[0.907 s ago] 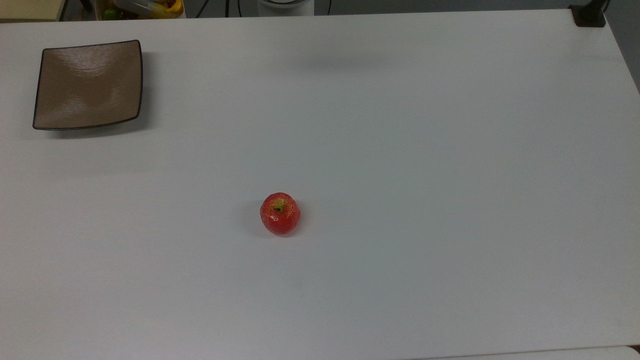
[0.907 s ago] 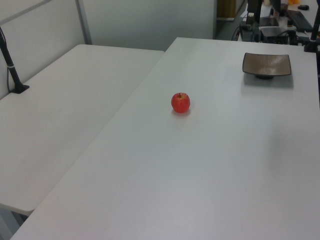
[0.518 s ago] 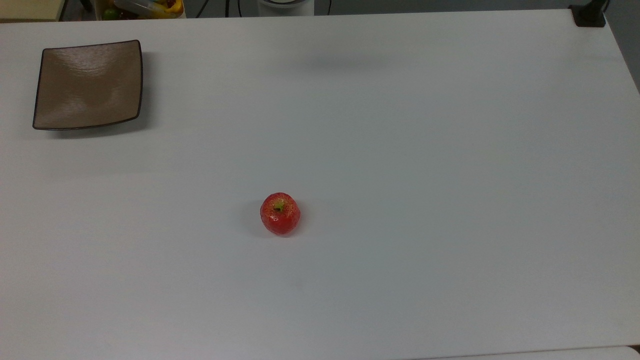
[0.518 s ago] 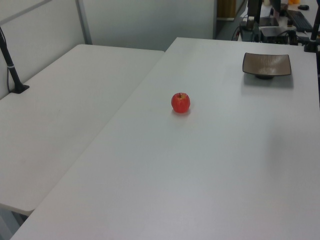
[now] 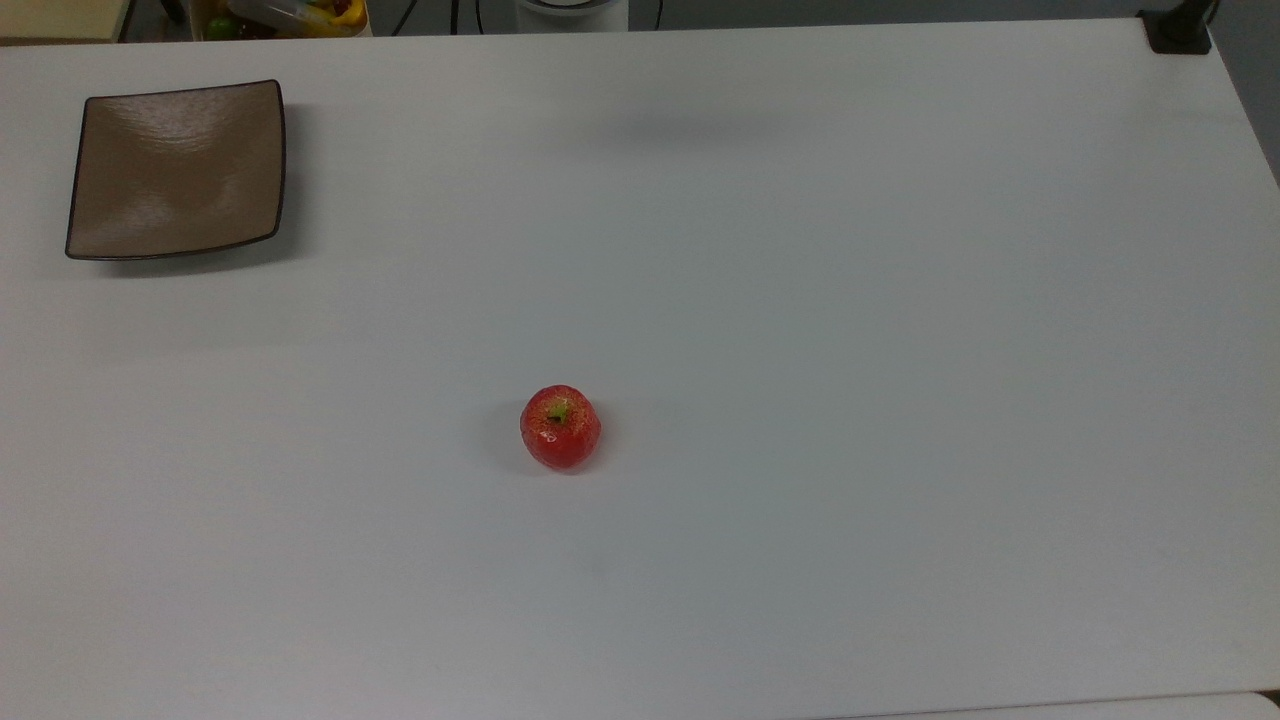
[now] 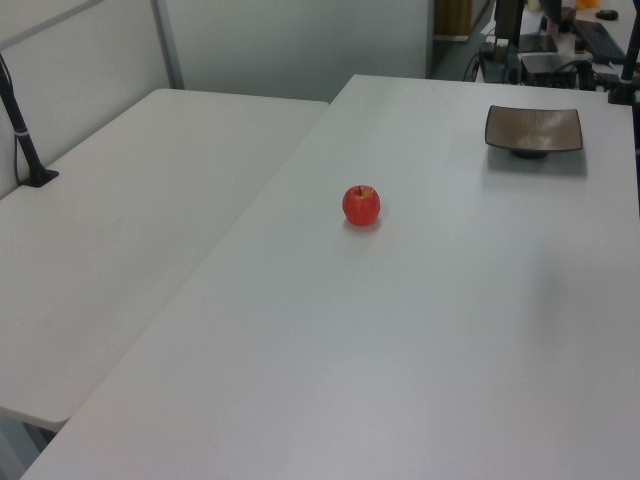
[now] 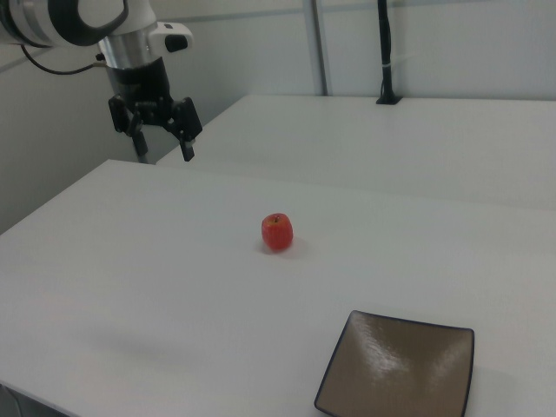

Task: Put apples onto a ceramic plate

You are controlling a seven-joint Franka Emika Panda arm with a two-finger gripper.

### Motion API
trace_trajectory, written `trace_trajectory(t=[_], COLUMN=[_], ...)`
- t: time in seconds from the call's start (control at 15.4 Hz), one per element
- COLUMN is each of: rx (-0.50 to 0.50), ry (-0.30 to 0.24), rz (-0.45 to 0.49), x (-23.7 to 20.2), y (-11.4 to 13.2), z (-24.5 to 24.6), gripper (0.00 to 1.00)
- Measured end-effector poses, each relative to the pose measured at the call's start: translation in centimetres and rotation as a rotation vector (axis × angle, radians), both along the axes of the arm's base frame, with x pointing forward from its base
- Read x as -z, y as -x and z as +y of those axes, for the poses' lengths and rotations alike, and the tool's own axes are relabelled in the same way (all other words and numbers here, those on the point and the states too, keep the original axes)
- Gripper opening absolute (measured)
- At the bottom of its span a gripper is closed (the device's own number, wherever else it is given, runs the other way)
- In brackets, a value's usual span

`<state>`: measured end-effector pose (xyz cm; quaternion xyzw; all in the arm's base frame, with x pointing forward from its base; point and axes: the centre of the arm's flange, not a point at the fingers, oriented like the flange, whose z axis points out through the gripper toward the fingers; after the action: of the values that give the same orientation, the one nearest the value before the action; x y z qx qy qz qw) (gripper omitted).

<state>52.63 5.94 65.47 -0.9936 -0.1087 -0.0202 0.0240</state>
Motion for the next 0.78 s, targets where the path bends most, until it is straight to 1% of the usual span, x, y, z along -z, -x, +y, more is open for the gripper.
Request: trace_trajectory(t=[0.13,0.26,0.39,0.52,0.78], rx=[-0.025,-0.044,-0.048,-0.045,-0.029], ry=[0.002,0.001,0.003,0.004,0.003], rz=[-0.001,-0.036,-0.051,-0.085,-0.19], x=[1.1,2.2,3.3,4.1,7.2], y=[-0.9,-2.6,-4.2,-6.5,-11.3], z=[1.2,2.2,2.6,2.8,2.8], gripper=[1.0,1.0,1.0,1.0,1.0])
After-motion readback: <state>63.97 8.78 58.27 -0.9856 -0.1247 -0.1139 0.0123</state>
